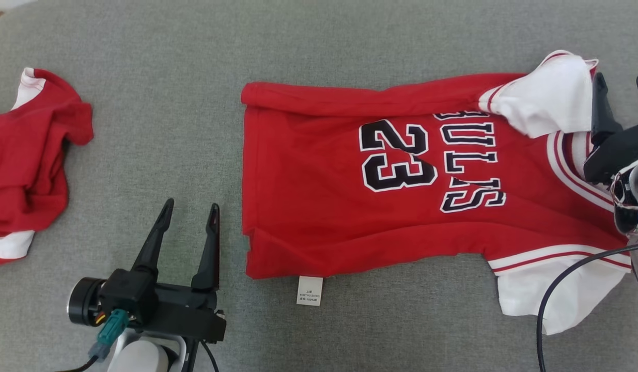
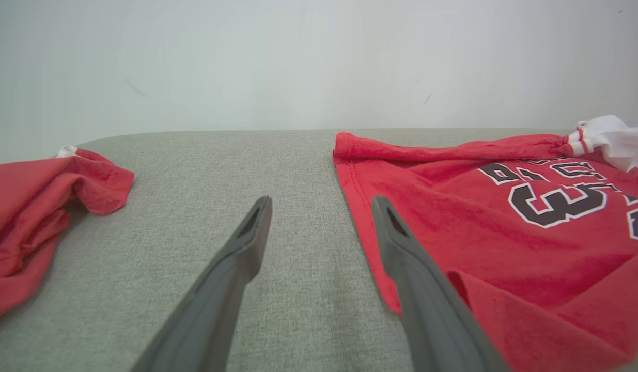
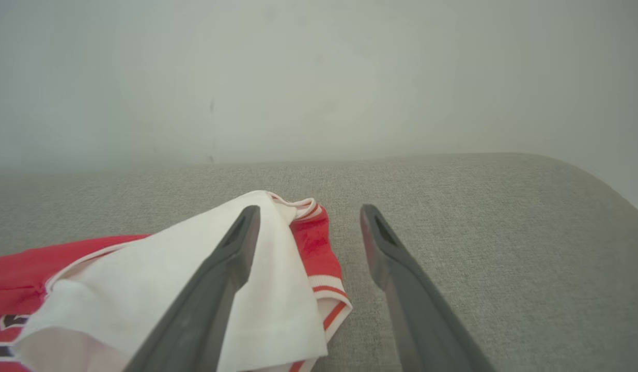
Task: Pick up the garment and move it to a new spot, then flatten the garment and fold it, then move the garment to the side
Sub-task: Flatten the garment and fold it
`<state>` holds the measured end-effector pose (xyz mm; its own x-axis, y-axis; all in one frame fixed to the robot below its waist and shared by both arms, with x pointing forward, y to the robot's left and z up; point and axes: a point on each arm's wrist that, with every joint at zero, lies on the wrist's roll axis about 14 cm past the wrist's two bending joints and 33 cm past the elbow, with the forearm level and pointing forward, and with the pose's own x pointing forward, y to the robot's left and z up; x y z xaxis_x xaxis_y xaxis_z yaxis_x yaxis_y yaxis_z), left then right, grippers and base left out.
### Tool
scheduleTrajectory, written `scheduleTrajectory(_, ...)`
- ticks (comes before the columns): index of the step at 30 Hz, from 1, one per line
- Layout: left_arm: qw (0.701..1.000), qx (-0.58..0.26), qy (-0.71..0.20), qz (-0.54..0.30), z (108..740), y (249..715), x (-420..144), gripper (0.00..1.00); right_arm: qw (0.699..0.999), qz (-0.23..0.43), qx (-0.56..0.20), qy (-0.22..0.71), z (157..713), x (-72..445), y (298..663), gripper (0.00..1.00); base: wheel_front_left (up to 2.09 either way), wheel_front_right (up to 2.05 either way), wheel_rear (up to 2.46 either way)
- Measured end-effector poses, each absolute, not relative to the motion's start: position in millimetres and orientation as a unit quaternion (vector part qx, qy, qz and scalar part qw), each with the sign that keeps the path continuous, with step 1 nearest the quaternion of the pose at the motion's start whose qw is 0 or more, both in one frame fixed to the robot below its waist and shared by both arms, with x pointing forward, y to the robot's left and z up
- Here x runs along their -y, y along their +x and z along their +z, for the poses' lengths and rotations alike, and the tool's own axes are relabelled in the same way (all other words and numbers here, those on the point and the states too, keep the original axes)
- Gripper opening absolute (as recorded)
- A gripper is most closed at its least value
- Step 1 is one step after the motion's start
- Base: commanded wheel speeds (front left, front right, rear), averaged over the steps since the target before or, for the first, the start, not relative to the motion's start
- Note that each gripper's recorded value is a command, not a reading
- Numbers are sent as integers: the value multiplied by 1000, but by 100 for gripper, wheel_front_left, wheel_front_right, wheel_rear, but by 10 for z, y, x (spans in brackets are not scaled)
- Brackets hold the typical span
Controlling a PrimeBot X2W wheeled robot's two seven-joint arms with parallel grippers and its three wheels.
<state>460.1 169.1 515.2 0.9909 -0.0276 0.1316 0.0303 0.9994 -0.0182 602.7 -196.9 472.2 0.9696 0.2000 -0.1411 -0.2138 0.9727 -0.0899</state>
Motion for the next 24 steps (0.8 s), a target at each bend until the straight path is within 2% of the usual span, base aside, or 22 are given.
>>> scheduleTrajectory(4,998,69,-6,-12,5186,4563,-1722,100,993,91,-60,-34,4755,2037,5898,100,0,0,0)
scheduleTrajectory(9,997,73,0,-7,5236,4482,-1767,100,995,94,-11,-17,5021,2017,5680,100,0,0,0)
scheduleTrajectory(16,997,75,3,-4,5311,4312,-1797,100,993,114,29,-11,5171,1831,5137,100,0,0,0)
scheduleTrajectory(24,996,84,3,-10,5461,4092,-1756,100,991,131,38,-7,5231,1607,4437,100,0,0,0)
